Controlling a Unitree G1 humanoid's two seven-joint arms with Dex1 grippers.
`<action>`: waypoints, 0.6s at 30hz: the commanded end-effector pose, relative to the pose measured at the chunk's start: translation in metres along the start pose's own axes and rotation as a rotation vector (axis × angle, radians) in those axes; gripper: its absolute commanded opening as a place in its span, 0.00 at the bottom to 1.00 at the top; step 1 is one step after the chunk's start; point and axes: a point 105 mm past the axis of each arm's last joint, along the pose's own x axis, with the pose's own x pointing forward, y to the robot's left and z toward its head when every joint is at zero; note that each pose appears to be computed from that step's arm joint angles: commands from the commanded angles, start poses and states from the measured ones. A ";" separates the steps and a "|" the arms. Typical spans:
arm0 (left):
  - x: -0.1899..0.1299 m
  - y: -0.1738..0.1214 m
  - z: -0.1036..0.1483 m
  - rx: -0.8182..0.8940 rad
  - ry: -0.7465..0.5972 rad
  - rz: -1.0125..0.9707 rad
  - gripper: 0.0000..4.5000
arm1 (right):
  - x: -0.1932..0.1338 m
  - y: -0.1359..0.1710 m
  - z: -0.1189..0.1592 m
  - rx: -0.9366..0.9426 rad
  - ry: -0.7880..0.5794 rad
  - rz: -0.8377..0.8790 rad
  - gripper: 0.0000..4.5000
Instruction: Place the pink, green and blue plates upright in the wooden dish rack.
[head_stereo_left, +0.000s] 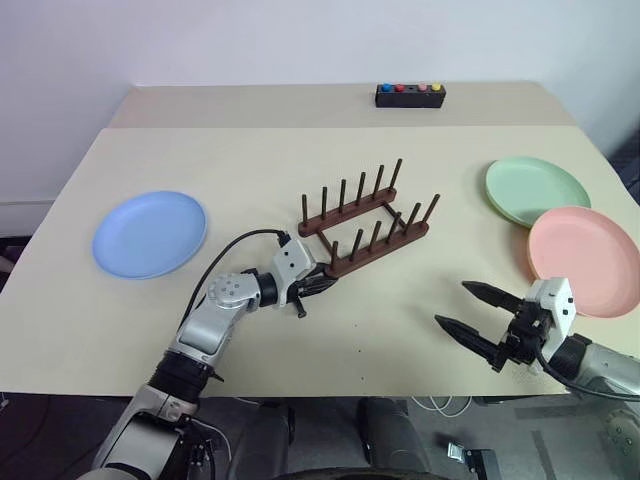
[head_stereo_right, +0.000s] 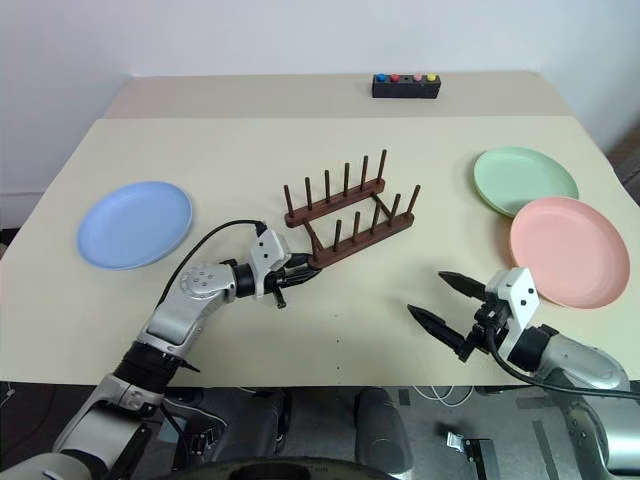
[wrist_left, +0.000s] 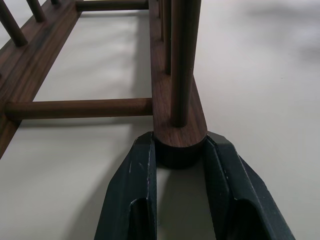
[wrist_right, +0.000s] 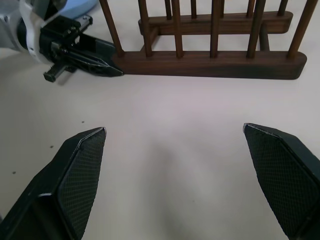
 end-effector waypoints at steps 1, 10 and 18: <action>0.004 -0.008 -0.010 -0.024 0.024 -0.051 0.15 | 0.003 0.003 0.008 -0.054 -0.016 0.004 1.00; 0.022 -0.020 0.005 0.065 -0.015 -0.252 0.15 | -0.001 0.007 0.002 -0.057 0.013 -0.001 1.00; 0.038 -0.019 0.017 0.119 -0.025 -0.361 0.15 | -0.007 0.013 -0.002 -0.052 0.023 -0.026 1.00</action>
